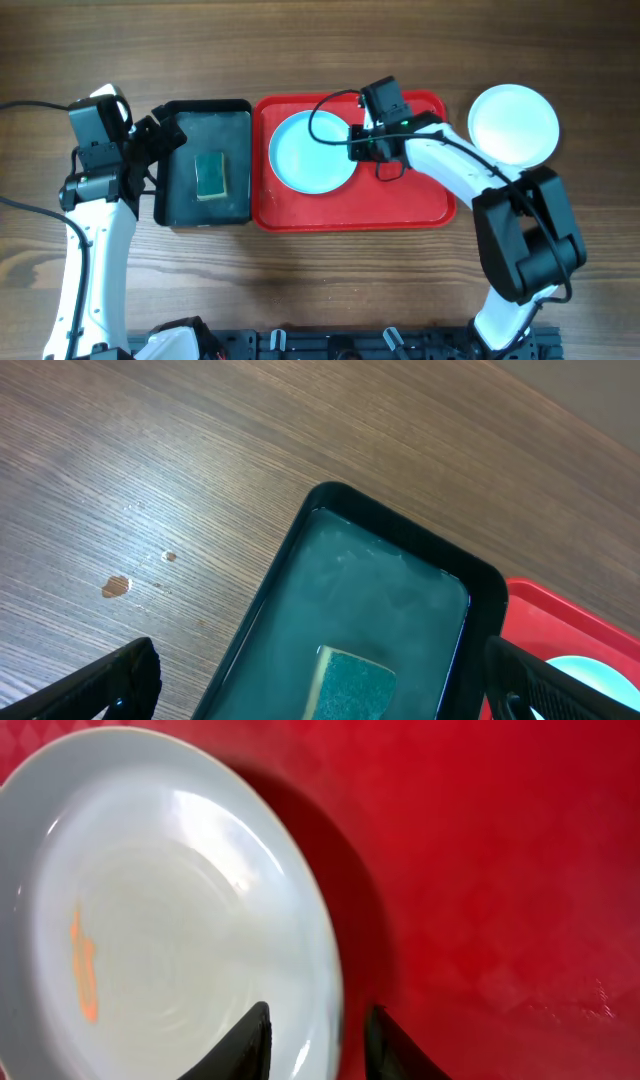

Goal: Clean dirty plates on tray and stack at the side

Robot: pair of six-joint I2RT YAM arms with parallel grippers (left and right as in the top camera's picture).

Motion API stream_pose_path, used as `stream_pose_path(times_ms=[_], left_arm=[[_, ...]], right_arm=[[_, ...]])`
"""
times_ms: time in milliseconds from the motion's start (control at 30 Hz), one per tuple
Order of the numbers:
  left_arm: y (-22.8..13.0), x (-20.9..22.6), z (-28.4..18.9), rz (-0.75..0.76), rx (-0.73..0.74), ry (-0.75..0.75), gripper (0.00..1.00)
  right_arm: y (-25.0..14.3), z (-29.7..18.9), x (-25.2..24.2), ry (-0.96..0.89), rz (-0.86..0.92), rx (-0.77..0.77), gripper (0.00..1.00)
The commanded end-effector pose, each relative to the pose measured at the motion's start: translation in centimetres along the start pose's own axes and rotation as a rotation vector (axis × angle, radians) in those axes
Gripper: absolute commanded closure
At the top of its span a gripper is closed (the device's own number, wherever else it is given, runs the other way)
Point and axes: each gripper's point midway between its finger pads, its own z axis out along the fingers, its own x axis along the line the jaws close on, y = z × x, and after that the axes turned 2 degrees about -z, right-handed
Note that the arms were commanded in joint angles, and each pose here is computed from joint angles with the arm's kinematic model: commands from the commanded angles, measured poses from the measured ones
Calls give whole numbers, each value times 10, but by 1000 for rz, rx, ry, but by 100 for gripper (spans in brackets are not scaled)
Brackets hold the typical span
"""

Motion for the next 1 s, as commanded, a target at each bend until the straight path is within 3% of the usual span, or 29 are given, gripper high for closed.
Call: stream_pose_path(times_ms=[0, 267, 533, 633, 733, 967], left_arm=[[6, -1, -2, -10, -16, 1, 0], [6, -1, -2, -10, -16, 1, 0], [6, -1, -2, -9, -16, 1, 0], [6, -1, -2, -10, -16, 1, 0], [6, -1, -2, -10, -16, 1, 0], [6, -1, -2, -10, -16, 1, 0]], right_arm=[[10, 3, -6, -46, -23, -37, 75], [6, 19, -17, -89, -21, -29, 80], [5, 13, -22, -124, -20, -29, 92], [13, -6, -27, -171, -23, -67, 91], [12, -8, -27, -171, -23, -65, 83], [12, -8, -27, -173, -59, -60, 85]])
